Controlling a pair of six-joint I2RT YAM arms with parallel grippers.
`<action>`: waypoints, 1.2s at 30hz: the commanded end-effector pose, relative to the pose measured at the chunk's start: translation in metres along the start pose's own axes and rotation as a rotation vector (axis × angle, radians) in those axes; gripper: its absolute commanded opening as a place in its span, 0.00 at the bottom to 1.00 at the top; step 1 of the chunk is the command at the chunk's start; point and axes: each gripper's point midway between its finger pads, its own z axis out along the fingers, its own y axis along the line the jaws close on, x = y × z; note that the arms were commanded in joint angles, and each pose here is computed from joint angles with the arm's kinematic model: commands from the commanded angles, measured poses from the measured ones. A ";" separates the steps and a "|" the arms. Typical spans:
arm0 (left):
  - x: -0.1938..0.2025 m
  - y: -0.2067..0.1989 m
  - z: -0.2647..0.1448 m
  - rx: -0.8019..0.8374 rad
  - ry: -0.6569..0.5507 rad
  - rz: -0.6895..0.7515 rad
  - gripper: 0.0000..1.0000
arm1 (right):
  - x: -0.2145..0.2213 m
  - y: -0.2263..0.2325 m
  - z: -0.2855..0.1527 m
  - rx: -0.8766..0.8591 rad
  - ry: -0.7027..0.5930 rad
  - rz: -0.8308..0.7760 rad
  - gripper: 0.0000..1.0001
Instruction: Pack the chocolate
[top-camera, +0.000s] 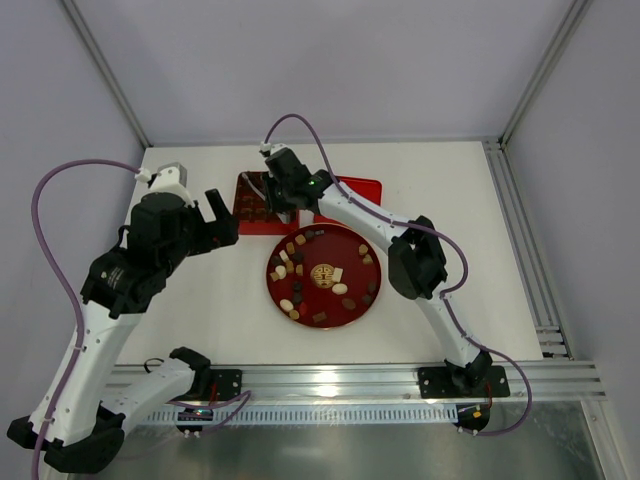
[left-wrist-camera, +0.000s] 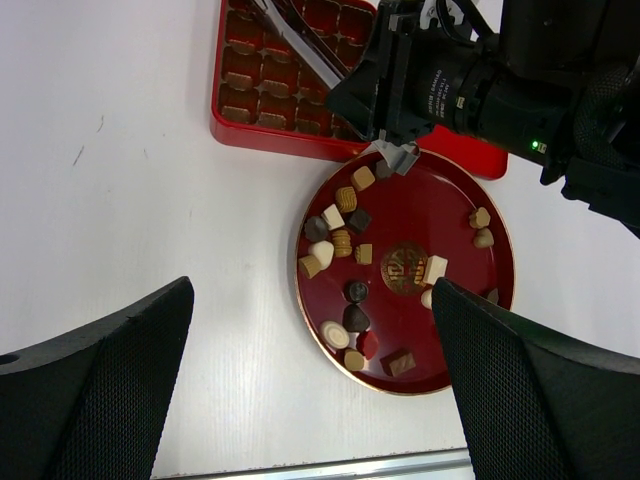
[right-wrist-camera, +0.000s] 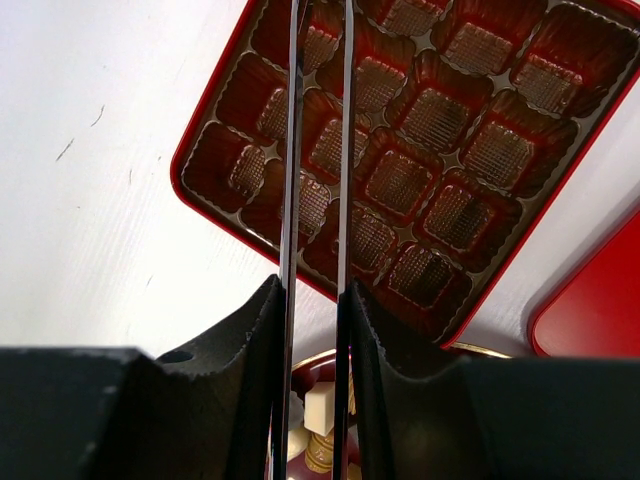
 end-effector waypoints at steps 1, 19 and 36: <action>-0.002 -0.002 0.001 0.011 -0.012 -0.004 1.00 | -0.011 0.006 -0.001 -0.004 -0.046 -0.014 0.33; -0.002 -0.004 0.004 0.013 -0.009 -0.004 1.00 | -0.027 0.009 -0.008 -0.010 -0.090 -0.021 0.38; -0.004 -0.004 0.011 0.004 -0.019 -0.010 1.00 | -0.070 -0.007 -0.109 0.062 -0.227 0.015 0.40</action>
